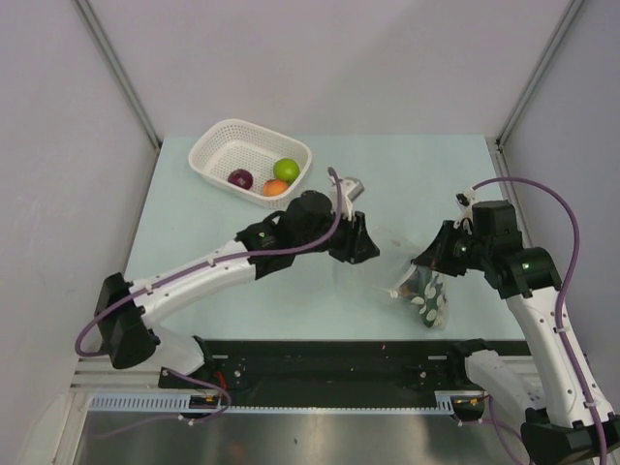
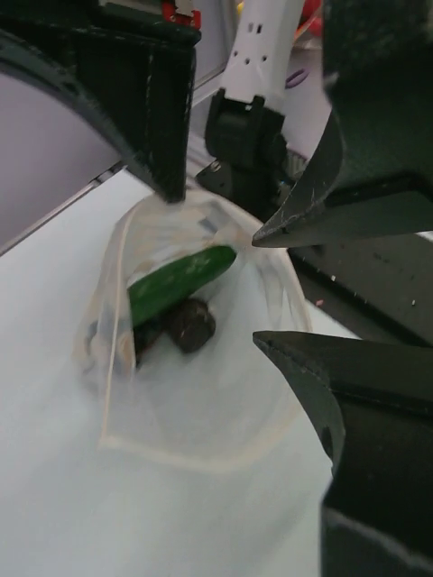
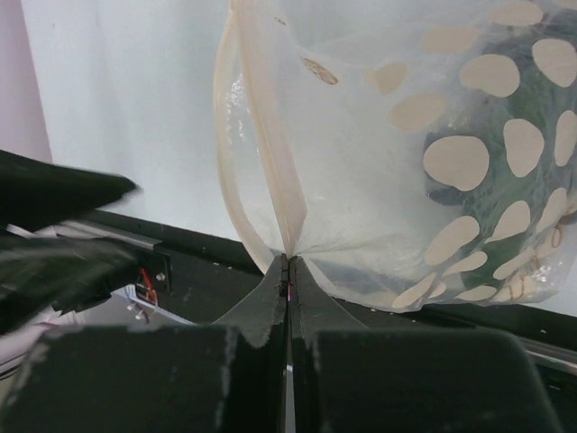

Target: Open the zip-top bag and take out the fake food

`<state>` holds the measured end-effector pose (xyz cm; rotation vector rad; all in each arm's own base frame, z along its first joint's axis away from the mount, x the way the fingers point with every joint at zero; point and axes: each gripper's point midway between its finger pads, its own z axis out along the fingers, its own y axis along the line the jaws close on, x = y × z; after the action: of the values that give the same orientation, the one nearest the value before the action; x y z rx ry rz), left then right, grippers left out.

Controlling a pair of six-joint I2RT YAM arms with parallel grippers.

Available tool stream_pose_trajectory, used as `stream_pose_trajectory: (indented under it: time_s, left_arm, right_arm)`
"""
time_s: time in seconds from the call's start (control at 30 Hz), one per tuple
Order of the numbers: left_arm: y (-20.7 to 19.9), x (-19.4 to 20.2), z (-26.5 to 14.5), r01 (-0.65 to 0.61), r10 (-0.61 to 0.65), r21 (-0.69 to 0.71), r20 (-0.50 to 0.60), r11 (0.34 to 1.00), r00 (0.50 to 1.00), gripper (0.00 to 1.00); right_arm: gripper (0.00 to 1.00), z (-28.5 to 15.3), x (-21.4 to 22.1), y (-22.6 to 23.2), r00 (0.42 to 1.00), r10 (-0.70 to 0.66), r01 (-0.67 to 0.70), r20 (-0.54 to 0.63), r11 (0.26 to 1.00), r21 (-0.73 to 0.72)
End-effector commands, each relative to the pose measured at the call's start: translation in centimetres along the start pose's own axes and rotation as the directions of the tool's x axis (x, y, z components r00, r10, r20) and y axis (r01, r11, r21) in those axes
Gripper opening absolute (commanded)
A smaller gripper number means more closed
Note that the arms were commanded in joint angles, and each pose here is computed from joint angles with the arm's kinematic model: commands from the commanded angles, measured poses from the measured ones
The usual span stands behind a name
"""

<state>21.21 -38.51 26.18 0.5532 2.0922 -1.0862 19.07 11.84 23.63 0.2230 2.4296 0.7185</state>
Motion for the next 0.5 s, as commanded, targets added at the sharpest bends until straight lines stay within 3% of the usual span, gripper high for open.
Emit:
stream_pose_trajectory:
  time_s: [0.0,0.47]
  left_arm:
    - [-4.1,1.5,1.9,0.035,-0.029,0.101,-0.058,0.994,0.998,0.43]
    - [-3.7,5.1,4.8,0.108,-0.089,0.070,-0.228,0.992,0.970,0.35]
  right_arm:
    - [0.00,-0.6,-0.1,1.8,1.000,-0.005,0.007,0.023,0.995,-0.095]
    - [0.00,-1.1,0.3,4.7,1.000,-0.006,0.005,-0.002,0.965,-0.262]
